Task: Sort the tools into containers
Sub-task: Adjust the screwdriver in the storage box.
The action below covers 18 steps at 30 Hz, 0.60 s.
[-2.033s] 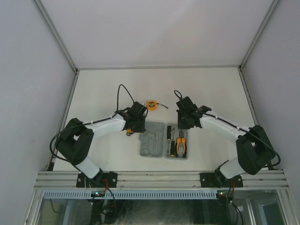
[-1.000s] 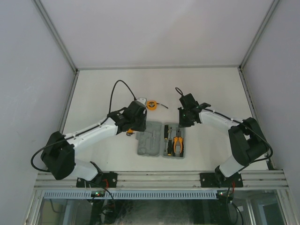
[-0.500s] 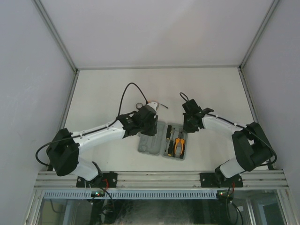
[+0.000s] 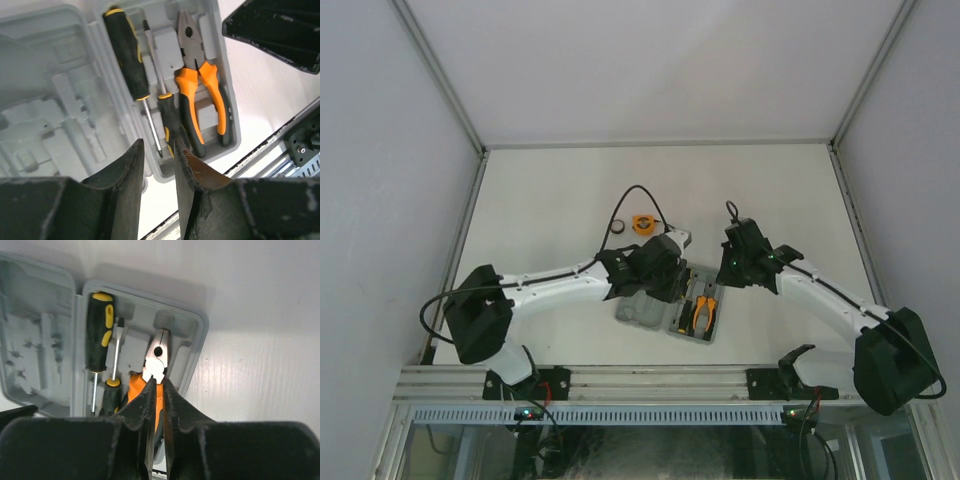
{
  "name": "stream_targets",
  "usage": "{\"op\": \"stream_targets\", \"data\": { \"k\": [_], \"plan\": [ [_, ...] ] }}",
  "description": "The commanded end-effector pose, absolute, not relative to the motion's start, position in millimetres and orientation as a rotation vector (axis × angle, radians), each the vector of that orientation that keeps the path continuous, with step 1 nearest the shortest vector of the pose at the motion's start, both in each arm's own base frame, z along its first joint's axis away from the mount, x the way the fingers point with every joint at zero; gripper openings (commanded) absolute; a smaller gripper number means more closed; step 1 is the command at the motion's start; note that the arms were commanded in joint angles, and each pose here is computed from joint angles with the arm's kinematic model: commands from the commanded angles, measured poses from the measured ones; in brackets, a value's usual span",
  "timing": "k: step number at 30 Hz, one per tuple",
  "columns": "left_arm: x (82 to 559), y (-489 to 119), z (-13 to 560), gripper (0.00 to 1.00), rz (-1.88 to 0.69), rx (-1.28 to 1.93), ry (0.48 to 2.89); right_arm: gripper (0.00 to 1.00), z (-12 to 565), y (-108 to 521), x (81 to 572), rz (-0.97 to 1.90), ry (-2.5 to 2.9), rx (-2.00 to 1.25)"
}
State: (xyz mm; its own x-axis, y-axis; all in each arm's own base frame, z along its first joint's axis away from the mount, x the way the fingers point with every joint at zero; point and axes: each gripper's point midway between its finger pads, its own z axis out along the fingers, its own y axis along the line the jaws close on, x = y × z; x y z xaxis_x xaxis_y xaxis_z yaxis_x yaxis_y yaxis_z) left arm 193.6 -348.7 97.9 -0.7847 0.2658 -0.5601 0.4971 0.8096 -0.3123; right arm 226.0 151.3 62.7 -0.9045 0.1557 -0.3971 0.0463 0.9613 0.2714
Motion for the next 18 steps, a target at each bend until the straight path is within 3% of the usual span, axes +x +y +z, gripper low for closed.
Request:
{"op": "stream_targets", "data": {
  "k": [1, 18],
  "plan": [
    [193.2, -380.8, 116.5, 0.34, -0.713, 0.617, 2.434, 0.08, 86.9, 151.8, 238.1, 0.38, 2.576, 0.193],
    [181.0, -395.4, 74.1, 0.31, -0.675, 0.669, 2.548, 0.09, 80.5, 153.4, 232.2, 0.401, 2.594, 0.199]
  ]
}}
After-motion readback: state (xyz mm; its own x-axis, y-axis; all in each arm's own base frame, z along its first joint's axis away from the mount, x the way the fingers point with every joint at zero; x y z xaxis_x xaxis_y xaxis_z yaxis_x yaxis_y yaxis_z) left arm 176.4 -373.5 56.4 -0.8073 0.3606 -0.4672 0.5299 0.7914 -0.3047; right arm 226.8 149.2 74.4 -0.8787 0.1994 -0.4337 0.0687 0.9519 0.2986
